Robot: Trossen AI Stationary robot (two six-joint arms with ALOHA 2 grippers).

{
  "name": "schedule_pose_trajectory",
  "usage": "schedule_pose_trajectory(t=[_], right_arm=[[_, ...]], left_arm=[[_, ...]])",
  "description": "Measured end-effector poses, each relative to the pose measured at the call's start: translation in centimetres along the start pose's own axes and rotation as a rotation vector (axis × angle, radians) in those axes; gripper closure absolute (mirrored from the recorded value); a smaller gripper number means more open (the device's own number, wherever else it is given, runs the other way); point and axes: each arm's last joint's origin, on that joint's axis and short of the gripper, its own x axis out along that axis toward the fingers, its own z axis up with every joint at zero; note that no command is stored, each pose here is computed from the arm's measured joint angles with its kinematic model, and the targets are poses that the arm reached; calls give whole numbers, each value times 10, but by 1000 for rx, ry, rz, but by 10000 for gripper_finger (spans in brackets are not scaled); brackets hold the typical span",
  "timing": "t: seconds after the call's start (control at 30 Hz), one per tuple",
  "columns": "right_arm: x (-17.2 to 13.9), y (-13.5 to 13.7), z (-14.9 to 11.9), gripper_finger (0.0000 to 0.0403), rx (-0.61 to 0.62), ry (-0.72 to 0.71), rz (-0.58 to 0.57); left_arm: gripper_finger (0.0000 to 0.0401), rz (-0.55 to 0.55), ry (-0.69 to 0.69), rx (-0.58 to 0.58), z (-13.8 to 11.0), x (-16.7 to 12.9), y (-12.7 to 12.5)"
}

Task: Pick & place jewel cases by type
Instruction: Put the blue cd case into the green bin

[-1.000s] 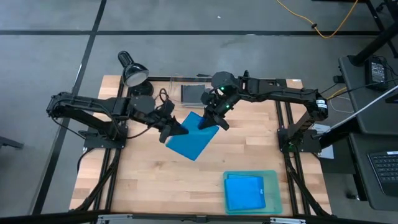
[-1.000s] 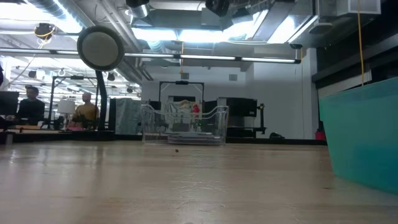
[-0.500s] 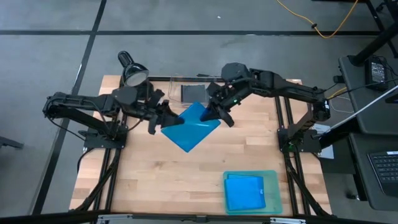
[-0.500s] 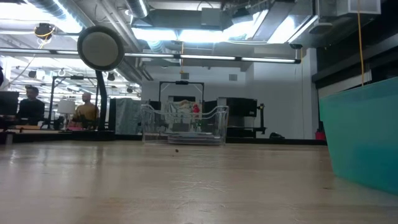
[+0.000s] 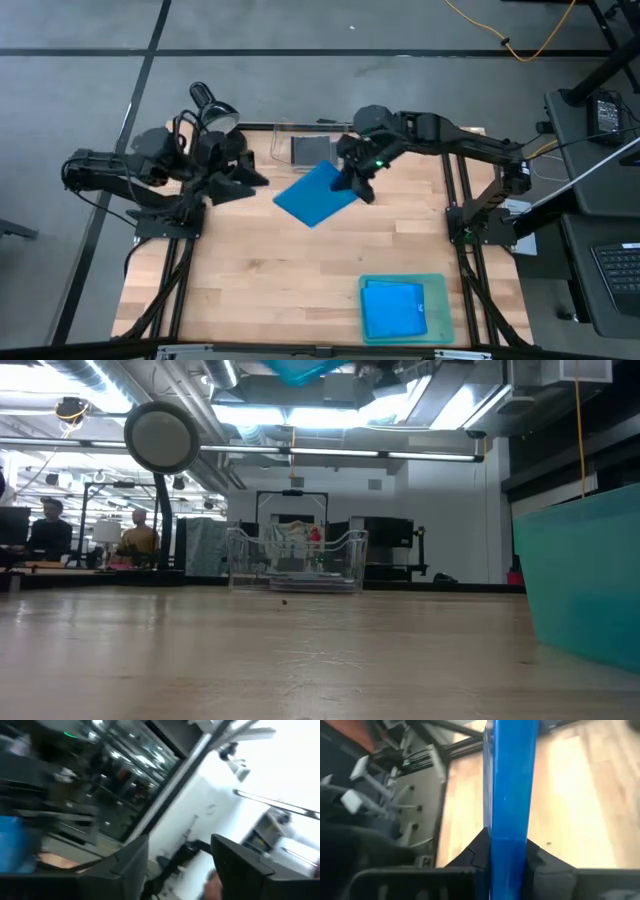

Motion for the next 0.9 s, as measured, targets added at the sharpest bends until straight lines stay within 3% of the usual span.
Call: schedule_pose_trajectory(t=[0.13, 0.27, 0.57, 0.73, 0.9], right_arm=[[-3, 4, -10, 356, 30, 88, -1], [2, 12, -20, 355, 93, 175, -5], [4, 56, -54, 355, 258, 403, -88], [-7, 92, -71, 355, 351, 407, -145], [-32, 127, -92, 356, 518, 307, -268]], left_arm=[[170, 52, -54, 34, 5, -13, -5], [169, 101, -79, 61, 9, -27, -10], [182, 249, 73, 96, -4, -37, 0], [182, 311, 168, 142, -13, -37, 8], [182, 336, 221, 193, -17, -37, 12]])
